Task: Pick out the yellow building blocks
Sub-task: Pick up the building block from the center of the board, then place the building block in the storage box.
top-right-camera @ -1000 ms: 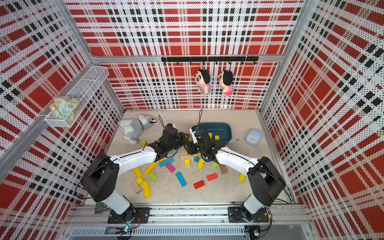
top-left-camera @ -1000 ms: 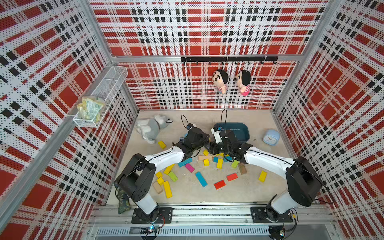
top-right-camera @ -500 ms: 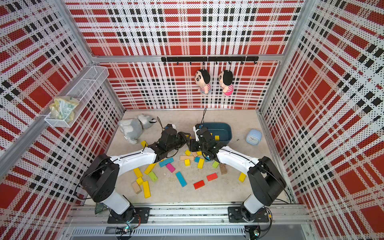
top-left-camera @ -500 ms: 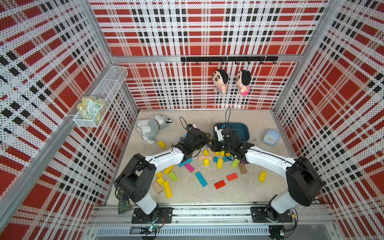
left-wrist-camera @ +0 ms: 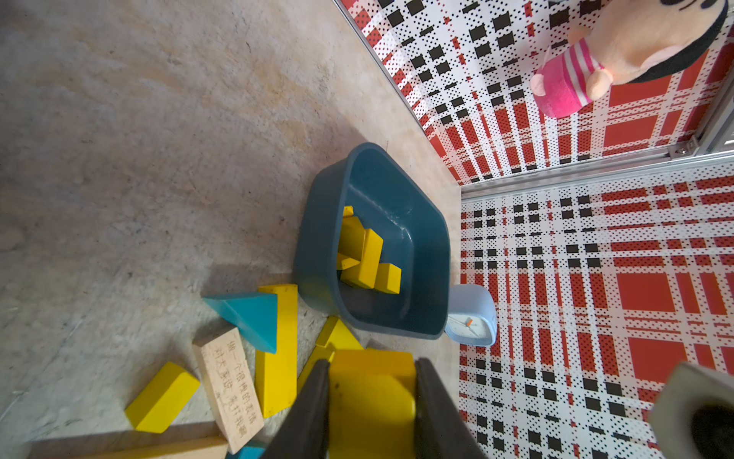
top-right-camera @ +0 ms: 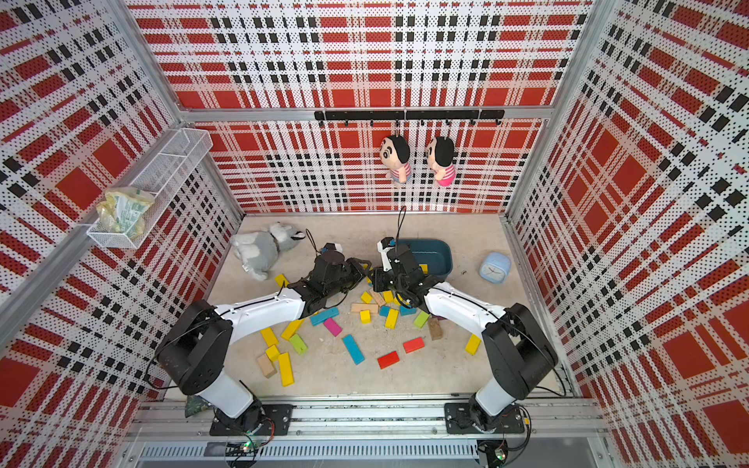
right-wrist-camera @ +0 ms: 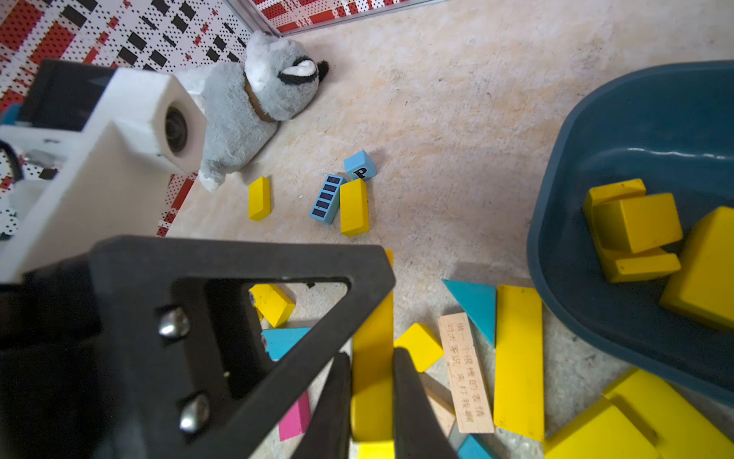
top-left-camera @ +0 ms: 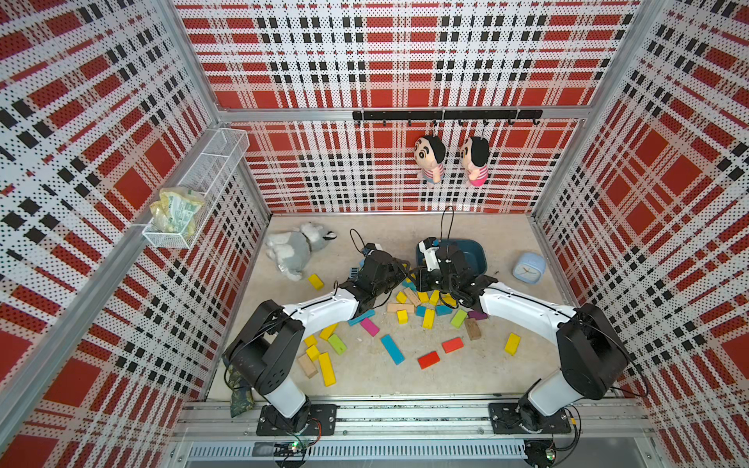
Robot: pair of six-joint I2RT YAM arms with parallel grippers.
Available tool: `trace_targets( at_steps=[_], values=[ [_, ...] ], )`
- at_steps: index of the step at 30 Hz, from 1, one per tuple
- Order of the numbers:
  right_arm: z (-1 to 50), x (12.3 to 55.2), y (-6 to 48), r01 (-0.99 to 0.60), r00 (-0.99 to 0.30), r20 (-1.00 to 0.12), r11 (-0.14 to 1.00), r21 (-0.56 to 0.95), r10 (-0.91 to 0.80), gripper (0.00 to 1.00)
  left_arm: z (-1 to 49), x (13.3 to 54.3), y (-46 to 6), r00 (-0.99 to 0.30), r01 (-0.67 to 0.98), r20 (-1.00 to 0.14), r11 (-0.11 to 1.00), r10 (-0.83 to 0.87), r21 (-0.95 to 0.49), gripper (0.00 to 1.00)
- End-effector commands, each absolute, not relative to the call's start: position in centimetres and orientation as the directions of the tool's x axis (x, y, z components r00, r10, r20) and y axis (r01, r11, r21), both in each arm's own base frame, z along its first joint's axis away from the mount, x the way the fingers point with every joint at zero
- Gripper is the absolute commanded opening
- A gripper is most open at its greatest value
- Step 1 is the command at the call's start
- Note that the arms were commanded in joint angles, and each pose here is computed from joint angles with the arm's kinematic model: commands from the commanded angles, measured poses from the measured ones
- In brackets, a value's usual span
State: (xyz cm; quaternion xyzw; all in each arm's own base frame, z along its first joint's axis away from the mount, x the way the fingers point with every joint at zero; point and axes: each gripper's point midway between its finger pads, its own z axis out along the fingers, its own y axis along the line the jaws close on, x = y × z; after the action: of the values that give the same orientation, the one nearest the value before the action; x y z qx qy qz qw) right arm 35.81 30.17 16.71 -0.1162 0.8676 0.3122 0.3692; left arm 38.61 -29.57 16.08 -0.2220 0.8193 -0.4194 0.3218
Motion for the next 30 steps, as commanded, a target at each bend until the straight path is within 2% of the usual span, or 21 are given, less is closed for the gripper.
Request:
trace_targets(
  at_steps=[1,4,8,13,18,25,30],
  values=[
    [18.1,36.2,30.6,-0.467,-0.665,-0.745,0.75,0.468,0.051,0.12,16.9,37.9,-30.4,-0.712,-0.065,-0.333,0.53,-0.618,-0.845,0.43],
    [17.9,36.2,29.5,-0.438,-0.675,-0.734,0.759,0.482,0.076,0.1,16.9,38.3,-29.7,-0.681,-0.082,-0.346,0.536,-0.645,-0.84,0.62],
    [17.2,37.0,26.5,-0.366,-0.689,-0.717,0.802,0.473,0.109,0.08,16.7,39.0,-28.2,-0.631,-0.115,-0.371,0.556,-0.681,-0.823,0.77],
    [17.4,39.1,22.1,-0.278,-0.679,-0.718,0.851,0.444,0.153,0.07,16.6,39.3,-25.5,-0.569,-0.158,-0.435,0.612,-0.698,-0.775,0.79],
    [16.7,42.6,17.3,-0.124,-0.675,-0.711,0.919,0.375,0.198,0.07,15.4,38.8,-22.1,-0.521,-0.223,-0.462,0.637,-0.718,-0.738,0.78],
    [13.8,46.1,15.0,0.008,-0.732,-0.667,0.98,0.197,0.14,0.07,14.6,37.9,-18.2,-0.462,-0.29,-0.488,0.646,-0.74,-0.706,0.77],
    [11.7,46.6,14.1,0.059,-0.756,-0.642,0.99,0.131,0.13,0.07,14.4,37.4,-16.1,-0.433,-0.326,-0.511,0.657,-0.743,-0.679,0.76]
  ],
)
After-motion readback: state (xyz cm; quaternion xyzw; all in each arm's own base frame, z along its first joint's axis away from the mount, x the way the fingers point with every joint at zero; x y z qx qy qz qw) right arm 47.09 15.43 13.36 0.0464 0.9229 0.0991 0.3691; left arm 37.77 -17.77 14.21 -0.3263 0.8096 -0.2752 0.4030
